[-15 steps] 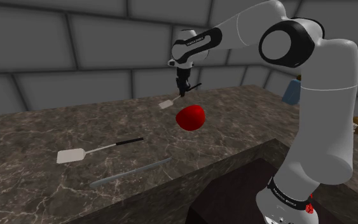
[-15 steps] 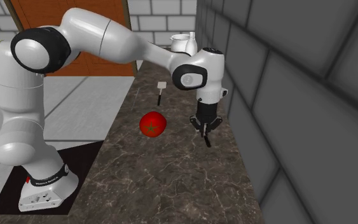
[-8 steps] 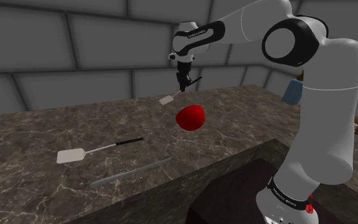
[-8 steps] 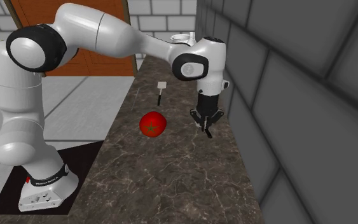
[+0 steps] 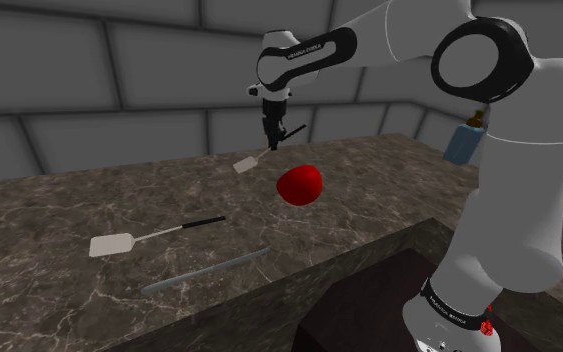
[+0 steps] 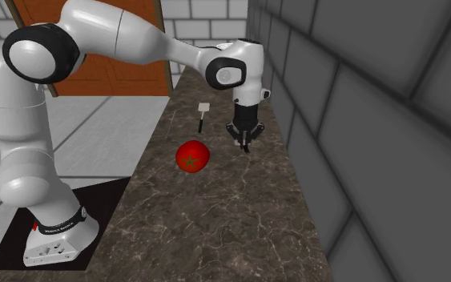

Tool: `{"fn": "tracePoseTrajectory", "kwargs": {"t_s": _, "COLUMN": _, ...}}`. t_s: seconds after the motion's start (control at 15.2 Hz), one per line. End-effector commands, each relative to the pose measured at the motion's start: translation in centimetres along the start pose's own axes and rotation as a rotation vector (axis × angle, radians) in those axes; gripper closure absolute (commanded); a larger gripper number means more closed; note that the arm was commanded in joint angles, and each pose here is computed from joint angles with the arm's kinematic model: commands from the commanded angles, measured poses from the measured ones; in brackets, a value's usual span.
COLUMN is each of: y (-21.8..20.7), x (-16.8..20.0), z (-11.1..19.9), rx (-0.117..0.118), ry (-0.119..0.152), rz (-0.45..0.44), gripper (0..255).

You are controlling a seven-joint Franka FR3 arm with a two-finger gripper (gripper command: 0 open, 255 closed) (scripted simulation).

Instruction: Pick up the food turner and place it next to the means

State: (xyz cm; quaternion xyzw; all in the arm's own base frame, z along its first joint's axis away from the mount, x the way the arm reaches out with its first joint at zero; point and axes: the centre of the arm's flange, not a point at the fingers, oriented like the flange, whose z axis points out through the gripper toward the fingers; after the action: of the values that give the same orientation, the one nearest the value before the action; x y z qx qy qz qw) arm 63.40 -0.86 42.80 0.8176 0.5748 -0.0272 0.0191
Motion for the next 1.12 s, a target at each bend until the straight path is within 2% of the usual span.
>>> {"fn": "tracePoseTrajectory", "kwargs": {"t_s": 0.0, "y": -1.2, "x": 2.2, "z": -0.2, "rx": 0.0, "ry": 0.0, "rz": 0.001, "gripper": 255}}
{"fn": "tracePoseTrajectory", "kwargs": {"t_s": 1.06, "y": -11.1, "x": 20.8, "z": -1.5, "rx": 0.0, "ry": 0.0, "rz": 0.001, "gripper": 255}}
